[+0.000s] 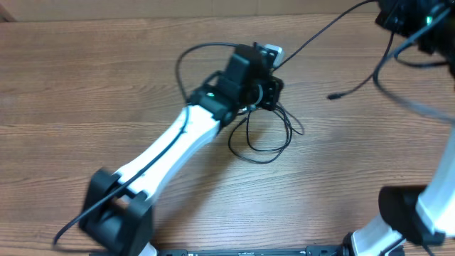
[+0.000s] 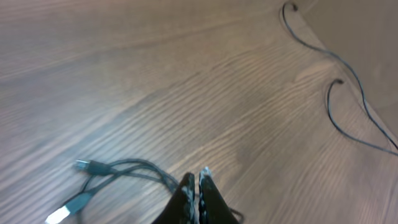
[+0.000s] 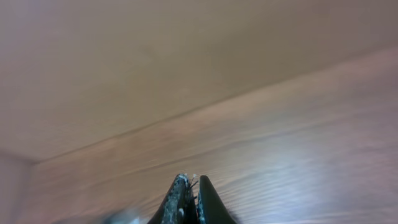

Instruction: Untangle cables

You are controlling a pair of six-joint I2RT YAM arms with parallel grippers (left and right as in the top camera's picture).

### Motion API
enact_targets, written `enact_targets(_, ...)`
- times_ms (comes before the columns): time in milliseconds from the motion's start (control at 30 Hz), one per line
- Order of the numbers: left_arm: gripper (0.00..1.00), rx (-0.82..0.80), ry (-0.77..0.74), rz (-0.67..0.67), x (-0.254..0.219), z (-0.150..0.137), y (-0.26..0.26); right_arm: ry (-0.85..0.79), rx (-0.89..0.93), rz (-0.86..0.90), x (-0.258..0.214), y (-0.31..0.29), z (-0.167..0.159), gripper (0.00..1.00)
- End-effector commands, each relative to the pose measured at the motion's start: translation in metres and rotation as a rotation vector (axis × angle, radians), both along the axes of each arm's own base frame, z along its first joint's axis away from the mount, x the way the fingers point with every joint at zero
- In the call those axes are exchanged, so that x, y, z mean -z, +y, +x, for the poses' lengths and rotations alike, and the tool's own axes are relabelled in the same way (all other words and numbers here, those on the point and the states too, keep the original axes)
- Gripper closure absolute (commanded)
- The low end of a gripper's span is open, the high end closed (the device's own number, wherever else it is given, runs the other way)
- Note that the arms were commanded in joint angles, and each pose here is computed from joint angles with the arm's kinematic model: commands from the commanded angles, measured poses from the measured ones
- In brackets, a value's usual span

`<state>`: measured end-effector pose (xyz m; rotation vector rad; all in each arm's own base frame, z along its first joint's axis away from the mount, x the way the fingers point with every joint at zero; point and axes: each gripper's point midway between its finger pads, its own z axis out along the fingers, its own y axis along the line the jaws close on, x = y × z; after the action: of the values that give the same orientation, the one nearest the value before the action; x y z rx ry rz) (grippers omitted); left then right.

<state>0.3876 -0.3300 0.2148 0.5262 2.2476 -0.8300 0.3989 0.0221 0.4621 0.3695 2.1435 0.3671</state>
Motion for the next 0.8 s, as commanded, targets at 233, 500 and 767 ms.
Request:
enact_targets(233, 0.96, -0.013, -0.457, -0.028, -0.198, -0.061, 0.069, 0.236, -0.015, 0.043, 0.075, -0.007, 0.034, 0.96)
enact_targets(500, 0.95, -0.098, -0.581, 0.022, -0.237, -0.059, 0.091, 0.350, -0.443, 0.214, 0.105, 0.075, 0.024, 0.00)
enact_targets(767, 0.96, -0.154, -0.587, 0.010, -0.232, -0.029, 0.084, 0.257, -0.842, 0.073, 0.115, 0.130, 0.005, 0.00)
